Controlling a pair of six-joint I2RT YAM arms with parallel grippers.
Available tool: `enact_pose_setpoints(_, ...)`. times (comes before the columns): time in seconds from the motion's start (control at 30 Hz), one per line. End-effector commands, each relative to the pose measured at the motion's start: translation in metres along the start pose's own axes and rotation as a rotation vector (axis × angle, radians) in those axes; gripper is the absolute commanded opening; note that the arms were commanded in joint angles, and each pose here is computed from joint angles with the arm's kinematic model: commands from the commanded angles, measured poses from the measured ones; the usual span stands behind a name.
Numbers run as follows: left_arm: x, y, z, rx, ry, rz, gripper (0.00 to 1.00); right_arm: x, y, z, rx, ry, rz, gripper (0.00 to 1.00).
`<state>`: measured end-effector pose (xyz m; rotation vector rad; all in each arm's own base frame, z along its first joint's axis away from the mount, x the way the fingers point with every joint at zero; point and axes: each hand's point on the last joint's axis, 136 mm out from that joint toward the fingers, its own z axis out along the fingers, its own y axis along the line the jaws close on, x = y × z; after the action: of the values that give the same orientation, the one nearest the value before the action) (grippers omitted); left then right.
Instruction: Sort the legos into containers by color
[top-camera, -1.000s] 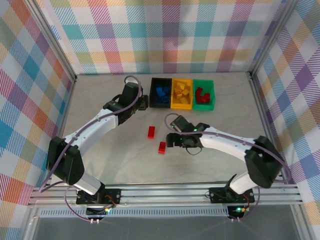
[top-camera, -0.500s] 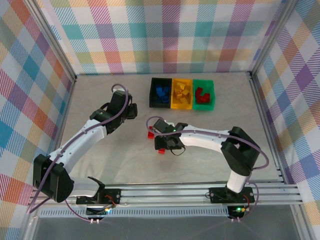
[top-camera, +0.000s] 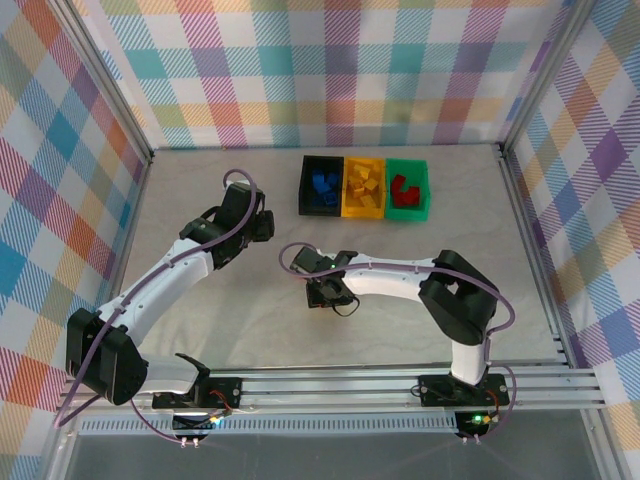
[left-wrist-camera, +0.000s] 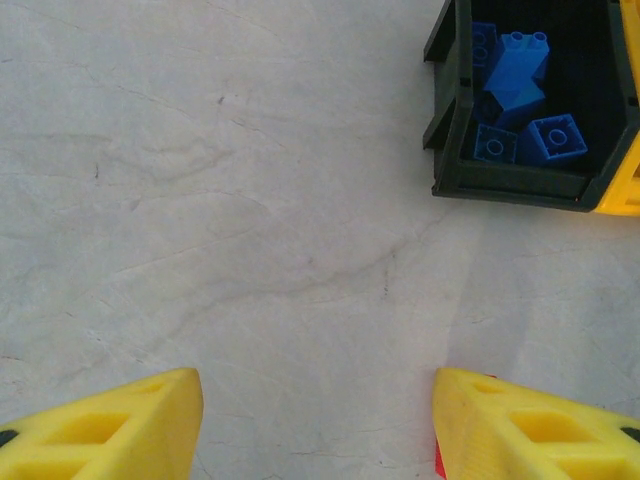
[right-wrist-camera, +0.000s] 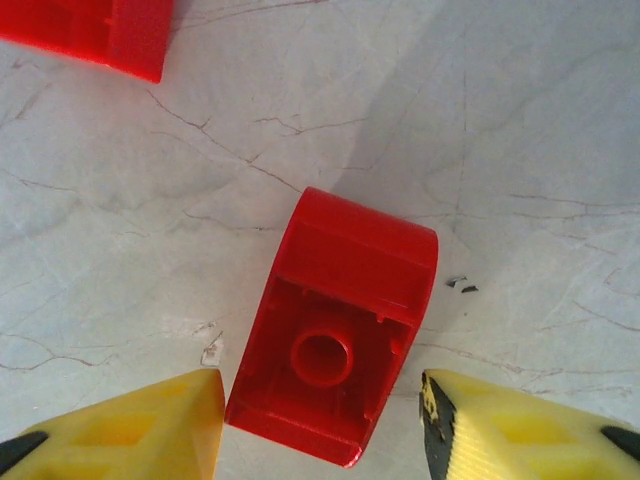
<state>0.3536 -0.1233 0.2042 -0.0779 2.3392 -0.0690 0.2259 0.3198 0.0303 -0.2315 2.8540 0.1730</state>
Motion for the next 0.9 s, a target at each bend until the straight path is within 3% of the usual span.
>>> enact_pose_setpoints(0.0, -0.005, 0.002, -0.012, 0.014, -0.009, -0.014, 0.61, -0.001, -0.003, 0.001, 0.03, 0.002, 0.004, 0.51)
enact_pose_setpoints(0.37, -0.012, -0.004, -0.025, 0.054, -0.005, -0.018, 0.61, -0.005, -0.01, -0.004, 0.026, -0.02, -0.023, 0.29)
enact_pose_setpoints(0.63, -0.007, -0.015, -0.03, 0.117, 0.044, -0.031, 0.6, -0.034, -0.035, -0.039, -0.015, -0.117, -0.011, 0.26)
enact_pose_setpoints(0.87, 0.017, -0.035, -0.015, 0.207, 0.117, -0.083, 0.59, -0.094, -0.088, -0.083, -0.03, -0.253, 0.026, 0.25)
